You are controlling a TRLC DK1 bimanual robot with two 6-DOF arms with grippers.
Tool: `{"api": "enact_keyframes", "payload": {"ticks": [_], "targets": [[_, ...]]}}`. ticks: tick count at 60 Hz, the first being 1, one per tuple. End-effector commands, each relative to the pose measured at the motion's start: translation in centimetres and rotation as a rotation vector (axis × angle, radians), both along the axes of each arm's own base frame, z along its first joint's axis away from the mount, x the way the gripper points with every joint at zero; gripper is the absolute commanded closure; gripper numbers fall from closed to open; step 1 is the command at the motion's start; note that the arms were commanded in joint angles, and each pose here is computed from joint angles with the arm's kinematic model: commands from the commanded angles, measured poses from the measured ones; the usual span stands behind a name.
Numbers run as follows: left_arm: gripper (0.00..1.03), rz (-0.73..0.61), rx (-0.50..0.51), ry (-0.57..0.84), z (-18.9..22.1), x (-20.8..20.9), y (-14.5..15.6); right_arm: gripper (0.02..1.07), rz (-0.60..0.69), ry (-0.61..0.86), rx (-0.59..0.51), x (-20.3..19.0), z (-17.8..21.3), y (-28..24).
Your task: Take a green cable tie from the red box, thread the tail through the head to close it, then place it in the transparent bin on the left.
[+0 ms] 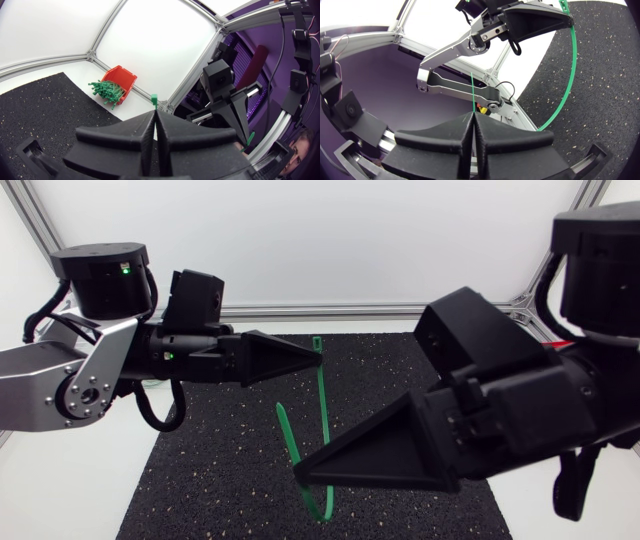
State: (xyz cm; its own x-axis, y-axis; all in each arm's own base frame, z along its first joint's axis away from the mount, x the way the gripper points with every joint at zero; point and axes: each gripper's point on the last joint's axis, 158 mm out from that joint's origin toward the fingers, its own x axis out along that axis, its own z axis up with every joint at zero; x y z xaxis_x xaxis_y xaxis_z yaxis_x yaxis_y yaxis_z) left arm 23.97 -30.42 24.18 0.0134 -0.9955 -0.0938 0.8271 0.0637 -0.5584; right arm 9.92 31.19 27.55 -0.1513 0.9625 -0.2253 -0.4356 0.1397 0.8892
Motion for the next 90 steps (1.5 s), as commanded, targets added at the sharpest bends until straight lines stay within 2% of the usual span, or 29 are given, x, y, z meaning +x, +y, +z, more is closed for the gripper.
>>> {"api": "enact_keyframes", "payload": {"ticks": [1, 14, 24, 35, 55, 90], "targets": [[1.0, 0.003, -0.009, 0.022, 0.1, -0.9, 0.1, 1.01, -0.013, 0.144, -0.004, 0.0, 1.8, 0.4], [1.0, 0.022, -0.018, 0.026, 0.1, -1.2, 0.2, 1.01, -0.023, 0.371, -0.037, 0.8, 3.2, 0.6], [1.0, 0.056, -0.046, 0.014, 1.0, -1.0, 0.5, 1.01, -0.05, 0.456, -0.066, 1.5, 3.8, 0.8], [1.0, 0.085, -0.058, 0.002, 1.1, -1.1, 0.8, 1.01, -0.117, 0.538, -0.051, 3.2, 4.8, 0.3], [1.0, 0.121, -0.091, -0.013, 1.8, -1.0, 1.2, 1.01, -0.207, 0.621, -0.028, 6.0, 6.1, -0.3], [1.0, 0.165, -0.125, -0.064, 2.5, -1.5, 1.2, 1.01, -0.32, 0.762, -0.08, 9.6, 3.1, -0.4]]}}
